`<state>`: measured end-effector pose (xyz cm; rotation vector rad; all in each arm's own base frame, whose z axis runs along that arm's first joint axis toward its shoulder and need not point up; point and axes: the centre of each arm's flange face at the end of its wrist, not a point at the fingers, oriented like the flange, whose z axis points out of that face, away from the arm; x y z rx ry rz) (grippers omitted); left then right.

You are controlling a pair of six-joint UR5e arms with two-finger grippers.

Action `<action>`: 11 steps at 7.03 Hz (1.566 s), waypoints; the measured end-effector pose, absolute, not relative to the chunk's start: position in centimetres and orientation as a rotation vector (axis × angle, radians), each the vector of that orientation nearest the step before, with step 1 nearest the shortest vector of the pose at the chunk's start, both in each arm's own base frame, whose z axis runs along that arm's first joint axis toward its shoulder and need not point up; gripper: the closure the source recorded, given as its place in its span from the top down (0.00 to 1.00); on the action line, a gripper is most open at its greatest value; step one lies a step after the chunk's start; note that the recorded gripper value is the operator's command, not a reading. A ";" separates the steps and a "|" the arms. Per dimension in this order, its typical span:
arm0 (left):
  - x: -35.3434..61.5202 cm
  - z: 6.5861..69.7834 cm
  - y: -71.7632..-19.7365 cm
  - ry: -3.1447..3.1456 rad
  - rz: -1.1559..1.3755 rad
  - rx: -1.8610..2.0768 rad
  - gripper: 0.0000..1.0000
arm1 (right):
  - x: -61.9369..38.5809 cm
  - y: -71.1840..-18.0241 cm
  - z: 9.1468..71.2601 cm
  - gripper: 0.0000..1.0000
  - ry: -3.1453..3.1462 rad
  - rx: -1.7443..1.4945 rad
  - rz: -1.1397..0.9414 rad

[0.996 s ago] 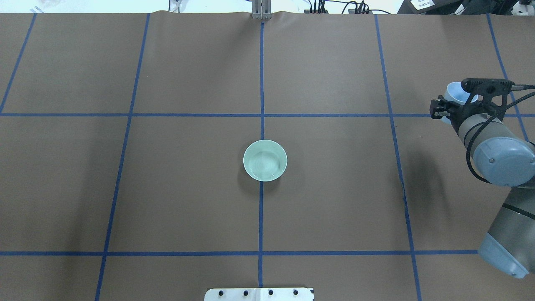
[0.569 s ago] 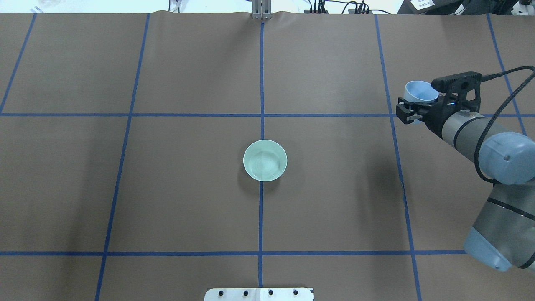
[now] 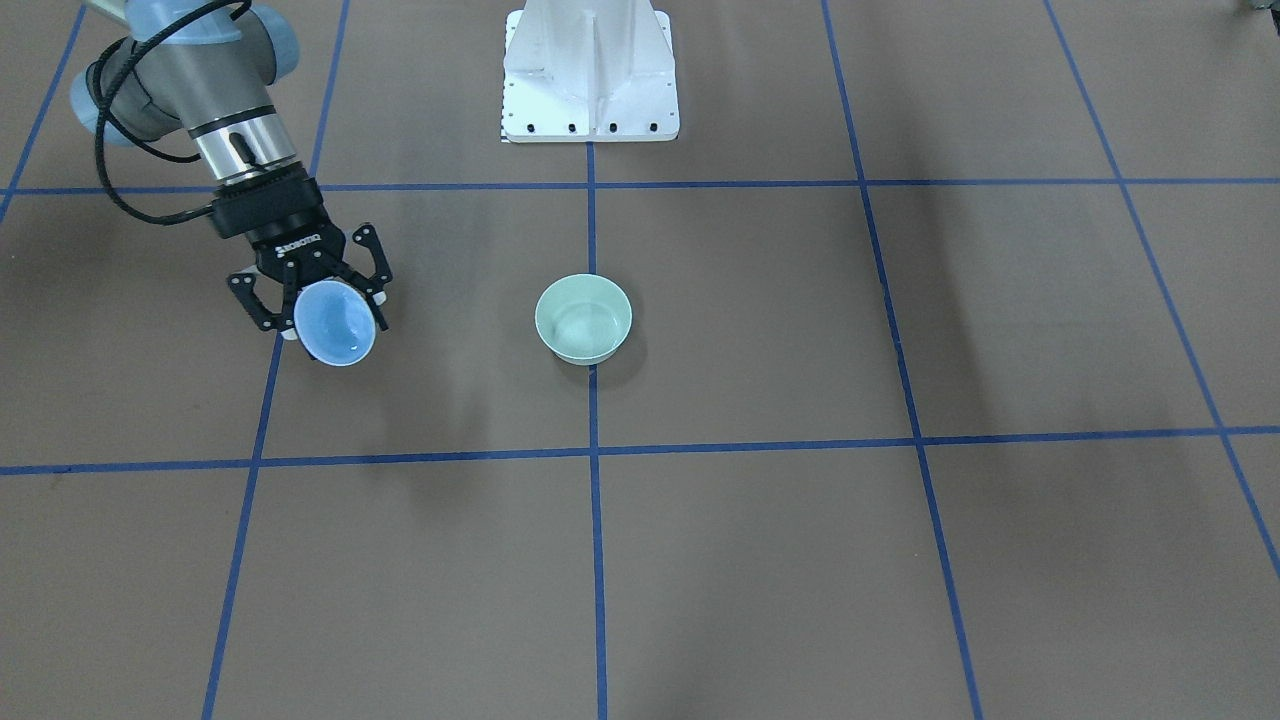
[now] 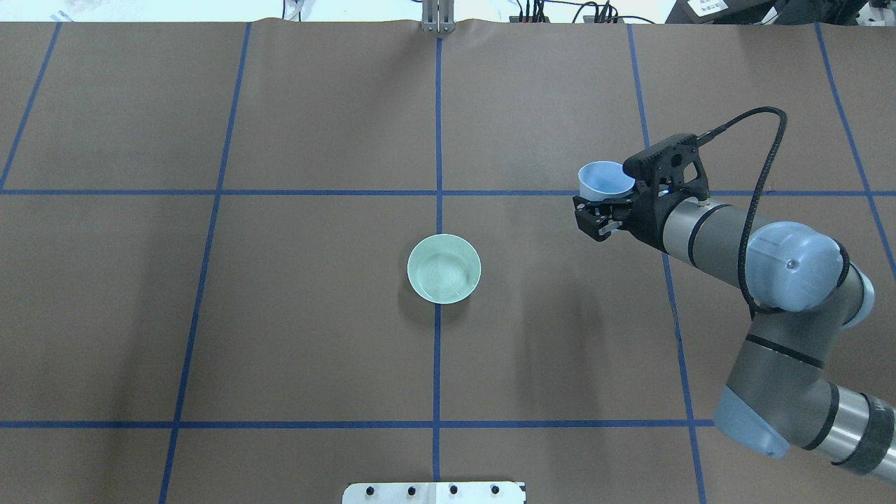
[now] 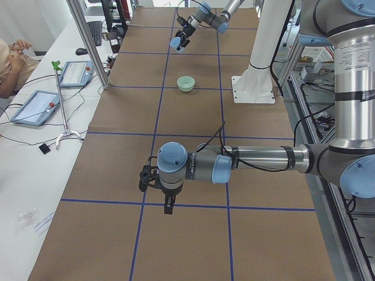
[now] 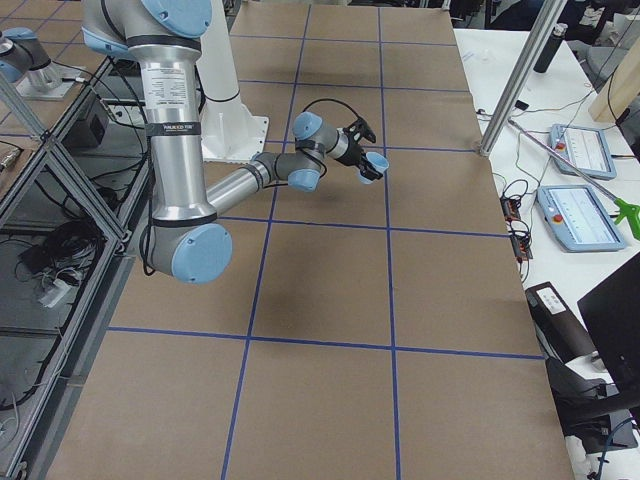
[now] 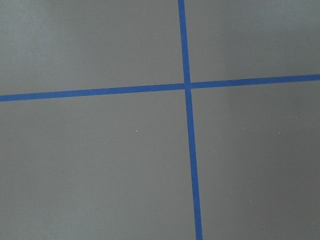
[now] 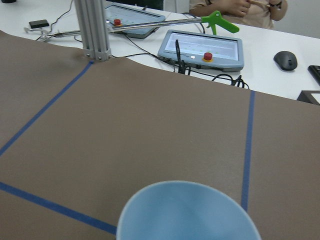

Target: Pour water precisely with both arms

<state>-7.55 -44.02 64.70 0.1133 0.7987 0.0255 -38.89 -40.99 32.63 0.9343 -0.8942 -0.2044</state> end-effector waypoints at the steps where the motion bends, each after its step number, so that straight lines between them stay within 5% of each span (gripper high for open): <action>1: -7.5 65.0 -43.8 0.799 0.023 0.107 1.00 | -40.7 -40.1 31.1 0.00 -0.919 0.950 -0.299; 11: -7.5 68.1 -40.1 0.801 -0.008 0.041 1.00 | -52.2 -37.7 24.0 0.00 -0.795 0.757 -0.608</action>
